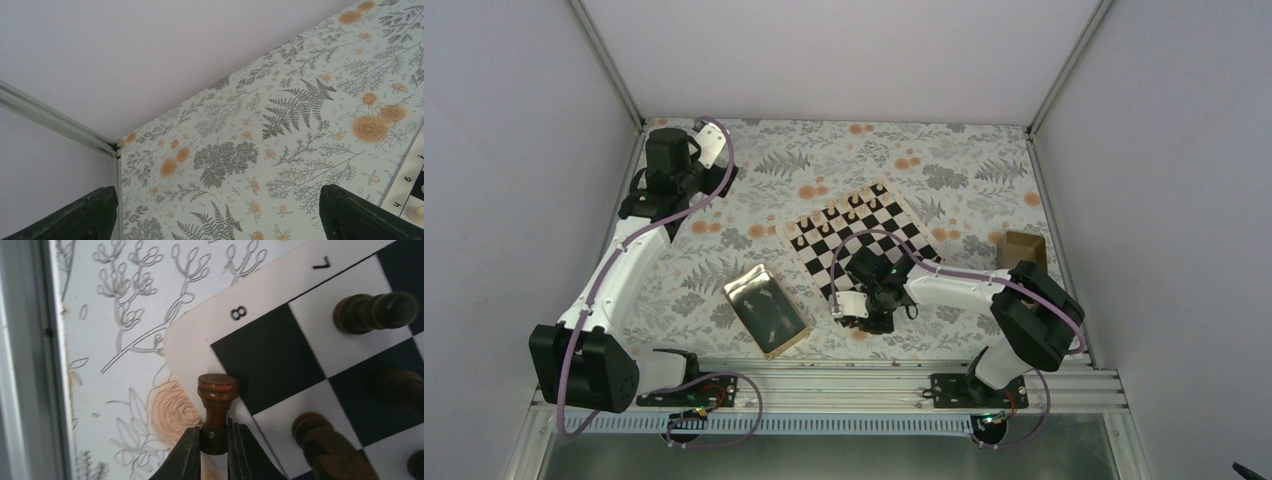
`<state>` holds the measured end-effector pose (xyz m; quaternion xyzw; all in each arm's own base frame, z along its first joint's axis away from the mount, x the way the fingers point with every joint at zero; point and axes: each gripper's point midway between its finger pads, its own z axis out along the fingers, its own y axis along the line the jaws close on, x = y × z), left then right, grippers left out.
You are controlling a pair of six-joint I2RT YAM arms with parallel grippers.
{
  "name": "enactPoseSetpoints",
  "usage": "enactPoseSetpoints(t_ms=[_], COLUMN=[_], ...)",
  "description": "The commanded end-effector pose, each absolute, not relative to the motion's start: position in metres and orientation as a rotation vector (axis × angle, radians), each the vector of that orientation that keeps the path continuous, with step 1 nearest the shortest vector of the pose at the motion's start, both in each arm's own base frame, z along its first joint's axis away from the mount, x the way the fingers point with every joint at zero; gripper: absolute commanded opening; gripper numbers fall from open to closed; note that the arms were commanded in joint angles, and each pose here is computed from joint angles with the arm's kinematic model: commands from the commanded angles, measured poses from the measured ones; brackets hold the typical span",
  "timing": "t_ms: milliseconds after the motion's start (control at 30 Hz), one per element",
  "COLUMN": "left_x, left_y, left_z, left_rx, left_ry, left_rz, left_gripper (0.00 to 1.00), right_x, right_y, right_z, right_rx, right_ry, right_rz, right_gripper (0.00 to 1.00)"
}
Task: Set up the chess pieces on the board
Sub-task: Pick up the chess piece from the storage box, then place the chess piece in the storage box.
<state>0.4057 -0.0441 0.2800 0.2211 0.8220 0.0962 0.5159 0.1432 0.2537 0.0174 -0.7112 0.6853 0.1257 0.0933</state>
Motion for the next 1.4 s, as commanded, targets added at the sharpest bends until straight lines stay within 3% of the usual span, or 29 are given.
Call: enactPoseSetpoints(t_ms=[0, 233, 500, 900, 1367], left_x=[0.404, 0.401, 0.402, 0.383, 0.359], left_y=[-0.046, -0.045, -0.032, 0.026, 0.070], left_z=[0.295, 0.305, 0.318, 0.343, 0.348], left_rx=[0.512, 0.514, 0.509, 0.451, 0.420], left_ry=[1.931, 1.916, 1.901, 1.886, 1.885], left_rz=[0.213, 0.219, 0.322, 0.489, 0.591], left_gripper=[1.00, 1.00, 1.00, 1.00, 1.00], right_x=[0.132, 0.154, 0.192, 0.205, 0.174], right_y=[0.252, 0.264, 0.295, 0.370, 0.424], right_z=[0.037, 0.088, 0.114, 0.107, 0.099], right_rx=[-2.189, -2.222, -2.359, -2.547, -2.609], right_ry=[2.012, 1.945, 1.784, 1.270, 0.827], right_rz=[0.383, 0.243, -0.230, -0.772, -0.984], right_gripper=[0.06, 0.08, 0.09, 0.09, 0.09])
